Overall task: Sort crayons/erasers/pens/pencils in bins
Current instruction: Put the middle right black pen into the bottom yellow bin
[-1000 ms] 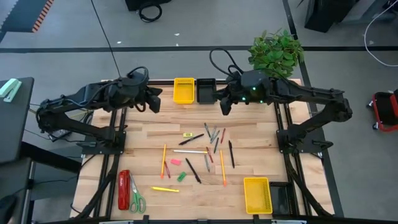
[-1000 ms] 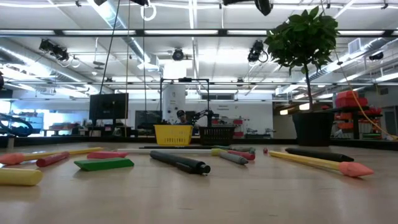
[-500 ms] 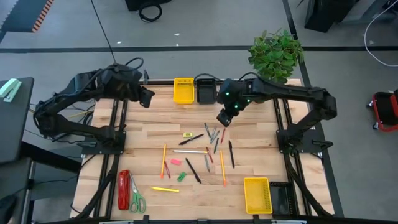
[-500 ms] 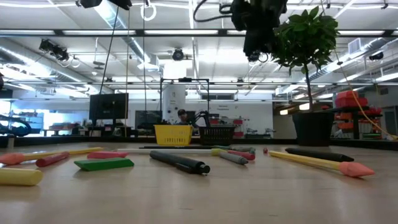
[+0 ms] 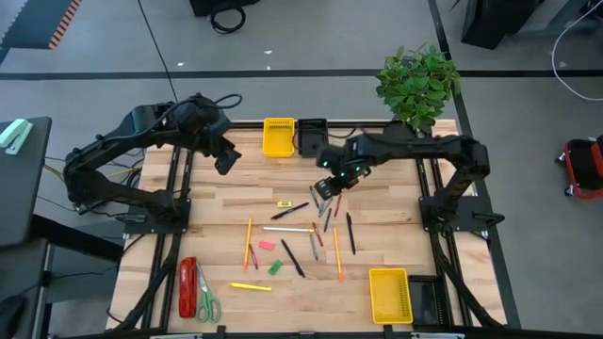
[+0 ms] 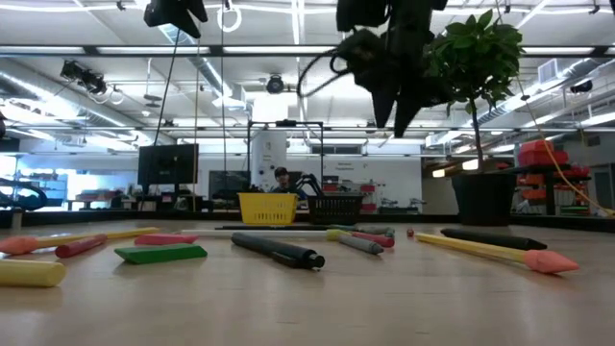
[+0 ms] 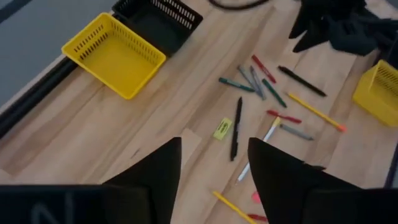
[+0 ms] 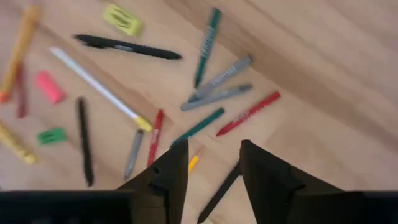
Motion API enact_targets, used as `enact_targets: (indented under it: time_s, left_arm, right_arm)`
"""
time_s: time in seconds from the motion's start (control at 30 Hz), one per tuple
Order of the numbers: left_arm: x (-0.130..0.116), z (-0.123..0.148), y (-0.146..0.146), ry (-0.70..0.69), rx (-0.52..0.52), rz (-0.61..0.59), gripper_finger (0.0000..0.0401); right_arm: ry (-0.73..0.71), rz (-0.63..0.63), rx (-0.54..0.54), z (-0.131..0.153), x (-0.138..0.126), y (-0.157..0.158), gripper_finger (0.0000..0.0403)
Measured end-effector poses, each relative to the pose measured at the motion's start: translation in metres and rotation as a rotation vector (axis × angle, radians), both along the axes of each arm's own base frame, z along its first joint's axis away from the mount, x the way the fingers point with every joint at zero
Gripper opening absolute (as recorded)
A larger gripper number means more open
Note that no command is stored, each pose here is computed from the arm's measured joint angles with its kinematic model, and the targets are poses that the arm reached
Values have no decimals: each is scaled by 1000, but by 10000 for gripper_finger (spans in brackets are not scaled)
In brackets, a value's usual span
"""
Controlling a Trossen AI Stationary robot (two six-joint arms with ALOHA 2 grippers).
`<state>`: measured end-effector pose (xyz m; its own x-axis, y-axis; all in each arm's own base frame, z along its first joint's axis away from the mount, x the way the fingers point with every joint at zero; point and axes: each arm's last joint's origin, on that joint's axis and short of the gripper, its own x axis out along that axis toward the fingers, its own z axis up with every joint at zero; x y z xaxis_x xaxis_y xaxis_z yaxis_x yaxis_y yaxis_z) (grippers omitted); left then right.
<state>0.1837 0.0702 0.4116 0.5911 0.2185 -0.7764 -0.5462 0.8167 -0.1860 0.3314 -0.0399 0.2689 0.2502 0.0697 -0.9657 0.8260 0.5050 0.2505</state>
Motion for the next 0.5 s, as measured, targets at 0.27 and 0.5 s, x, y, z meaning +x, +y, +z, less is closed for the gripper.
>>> enact_targets:
  time_s: [0.27, 0.5]
  left_arm:
    - [-1, 0, -2, 3, -7, -95, 195]
    - [2, 0, -10, -9, -33, -163, 186]
  right_arm:
    - [198, -129, 61, -37, 12, 28, 156]
    - [339, -123, 100, -71, 12, 47, 156]
